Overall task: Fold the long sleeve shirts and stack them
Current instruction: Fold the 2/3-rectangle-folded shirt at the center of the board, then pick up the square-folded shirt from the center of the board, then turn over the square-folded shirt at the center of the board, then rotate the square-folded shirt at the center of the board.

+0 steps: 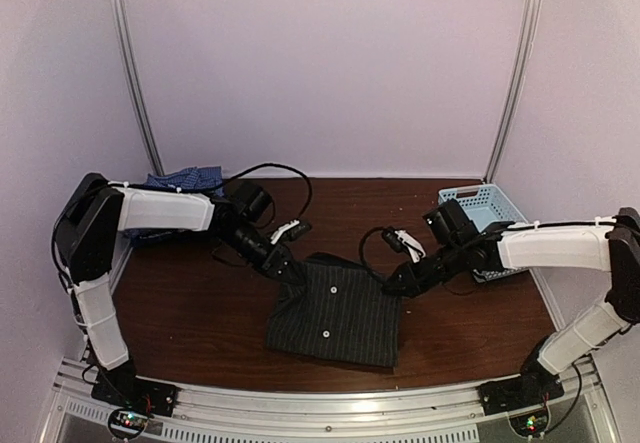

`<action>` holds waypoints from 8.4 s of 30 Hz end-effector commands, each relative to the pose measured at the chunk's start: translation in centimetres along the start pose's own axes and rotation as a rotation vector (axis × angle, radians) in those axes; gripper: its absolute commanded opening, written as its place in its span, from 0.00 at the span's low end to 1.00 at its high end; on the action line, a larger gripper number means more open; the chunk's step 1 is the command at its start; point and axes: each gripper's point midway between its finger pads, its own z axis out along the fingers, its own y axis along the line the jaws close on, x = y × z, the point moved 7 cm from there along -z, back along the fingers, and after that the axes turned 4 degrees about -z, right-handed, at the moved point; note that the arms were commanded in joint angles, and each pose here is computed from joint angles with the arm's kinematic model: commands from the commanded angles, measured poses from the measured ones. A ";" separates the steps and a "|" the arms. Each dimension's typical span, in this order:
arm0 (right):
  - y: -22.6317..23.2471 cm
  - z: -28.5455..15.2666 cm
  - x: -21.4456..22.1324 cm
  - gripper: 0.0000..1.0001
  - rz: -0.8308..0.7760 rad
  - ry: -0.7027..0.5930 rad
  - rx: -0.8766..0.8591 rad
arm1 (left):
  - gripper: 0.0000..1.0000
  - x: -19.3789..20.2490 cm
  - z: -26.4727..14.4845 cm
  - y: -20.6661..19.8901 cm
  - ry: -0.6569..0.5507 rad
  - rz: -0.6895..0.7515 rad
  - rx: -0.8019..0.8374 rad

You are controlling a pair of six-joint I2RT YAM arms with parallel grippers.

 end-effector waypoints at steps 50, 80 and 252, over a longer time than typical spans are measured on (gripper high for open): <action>-8.7 -1.4 -1.9 0.59 0.129 -0.057 0.343 | 0.37 -5.3 -5.3 7.6 -0.332 -0.083 -0.578; -10.4 8.2 -13.1 0.86 0.035 -0.062 -0.118 | 0.38 6.0 3.7 -3.8 -0.462 0.114 -0.340; -8.3 -0.2 2.6 0.73 0.478 -0.327 0.435 | 0.75 3.4 -18.6 8.8 -0.785 -0.388 -0.940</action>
